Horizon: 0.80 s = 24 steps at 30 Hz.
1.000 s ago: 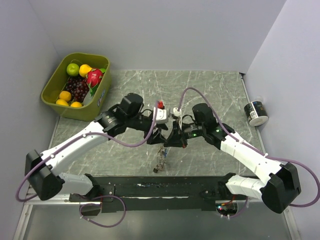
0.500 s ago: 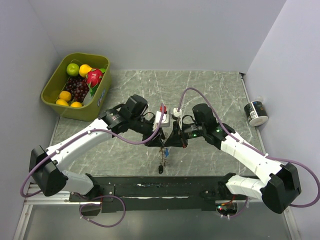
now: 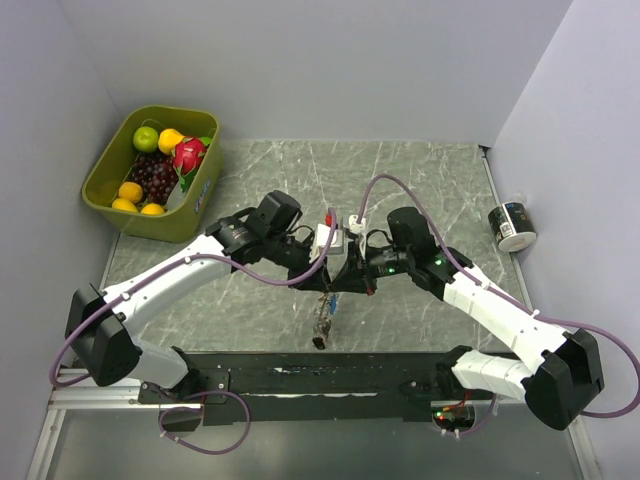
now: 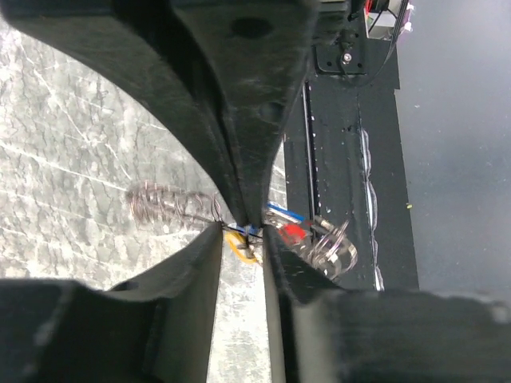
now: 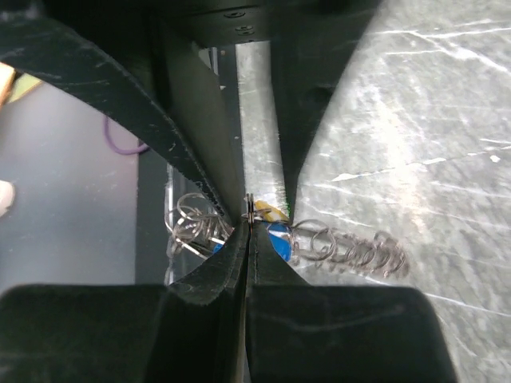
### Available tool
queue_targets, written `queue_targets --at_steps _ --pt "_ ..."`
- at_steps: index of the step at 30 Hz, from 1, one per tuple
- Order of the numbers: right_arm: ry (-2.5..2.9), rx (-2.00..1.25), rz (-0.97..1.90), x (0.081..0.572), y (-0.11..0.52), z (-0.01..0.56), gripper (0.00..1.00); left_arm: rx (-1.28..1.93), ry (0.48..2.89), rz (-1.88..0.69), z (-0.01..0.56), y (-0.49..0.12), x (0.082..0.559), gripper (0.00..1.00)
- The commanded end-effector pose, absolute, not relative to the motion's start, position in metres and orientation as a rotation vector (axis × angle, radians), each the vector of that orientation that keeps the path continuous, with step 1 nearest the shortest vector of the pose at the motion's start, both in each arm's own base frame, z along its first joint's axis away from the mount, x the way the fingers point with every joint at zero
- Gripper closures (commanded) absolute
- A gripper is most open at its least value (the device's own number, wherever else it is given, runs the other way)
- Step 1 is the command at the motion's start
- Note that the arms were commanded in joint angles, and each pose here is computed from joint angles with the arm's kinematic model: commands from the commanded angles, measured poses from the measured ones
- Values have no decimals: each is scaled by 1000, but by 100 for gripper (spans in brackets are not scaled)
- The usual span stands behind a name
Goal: Put the keys on the keyring
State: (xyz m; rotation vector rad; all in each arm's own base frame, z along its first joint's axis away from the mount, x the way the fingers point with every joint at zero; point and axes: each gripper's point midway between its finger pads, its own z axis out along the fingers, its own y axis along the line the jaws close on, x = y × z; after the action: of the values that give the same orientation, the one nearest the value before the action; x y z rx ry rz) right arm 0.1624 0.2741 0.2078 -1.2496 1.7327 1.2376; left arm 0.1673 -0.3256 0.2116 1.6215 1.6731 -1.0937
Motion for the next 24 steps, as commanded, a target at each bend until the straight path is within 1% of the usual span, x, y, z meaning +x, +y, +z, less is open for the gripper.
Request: queue_targets --at_steps 1,2,4,5,6,8,10,11,15,16,18,19,20,21,22,24 --pt "1627 -1274 1240 160 277 228 100 1620 1608 -1077 227 -331 172 72" --pt "1627 -1274 1241 160 277 228 100 1620 1604 -1078 228 -331 172 78" --pt "1635 -1275 1240 161 277 226 100 1618 1593 -1075 230 -332 172 84" --pt "1634 -1274 1238 161 277 226 100 1620 1584 -1071 232 -331 172 94" --pt "1637 -1273 1237 161 277 225 100 1618 1582 -1072 233 -332 172 97" --pt "1636 -1273 1239 161 277 225 100 1613 1574 -1060 235 -331 173 99" --pt "1639 -1275 1239 161 277 224 100 1610 1573 -1055 236 -331 174 98" --pt "1640 -1275 1241 161 277 224 100 1607 1575 -1058 236 -331 173 93" --pt "1634 -1275 1240 160 277 225 100 1604 1572 -1058 237 -331 173 86" --pt "1638 -1275 1241 160 277 224 100 1603 1572 -1054 238 -331 173 81" --pt "1637 -1276 1240 160 277 224 100 1600 1569 -1052 239 -331 174 78" --pt "1635 -1277 1241 160 277 225 100 1593 1574 -1054 240 -332 174 74" --pt "1638 -1274 1239 161 277 224 100 1590 1578 -1052 239 -331 175 74" --pt "1639 -1277 1242 161 277 223 100 1591 1570 -1051 241 -332 175 74" --pt "1637 -1276 1240 161 277 224 100 1588 1572 -1051 241 -332 175 79" --pt "1641 -1277 1243 160 277 223 100 1591 1565 -1054 241 -332 174 94"
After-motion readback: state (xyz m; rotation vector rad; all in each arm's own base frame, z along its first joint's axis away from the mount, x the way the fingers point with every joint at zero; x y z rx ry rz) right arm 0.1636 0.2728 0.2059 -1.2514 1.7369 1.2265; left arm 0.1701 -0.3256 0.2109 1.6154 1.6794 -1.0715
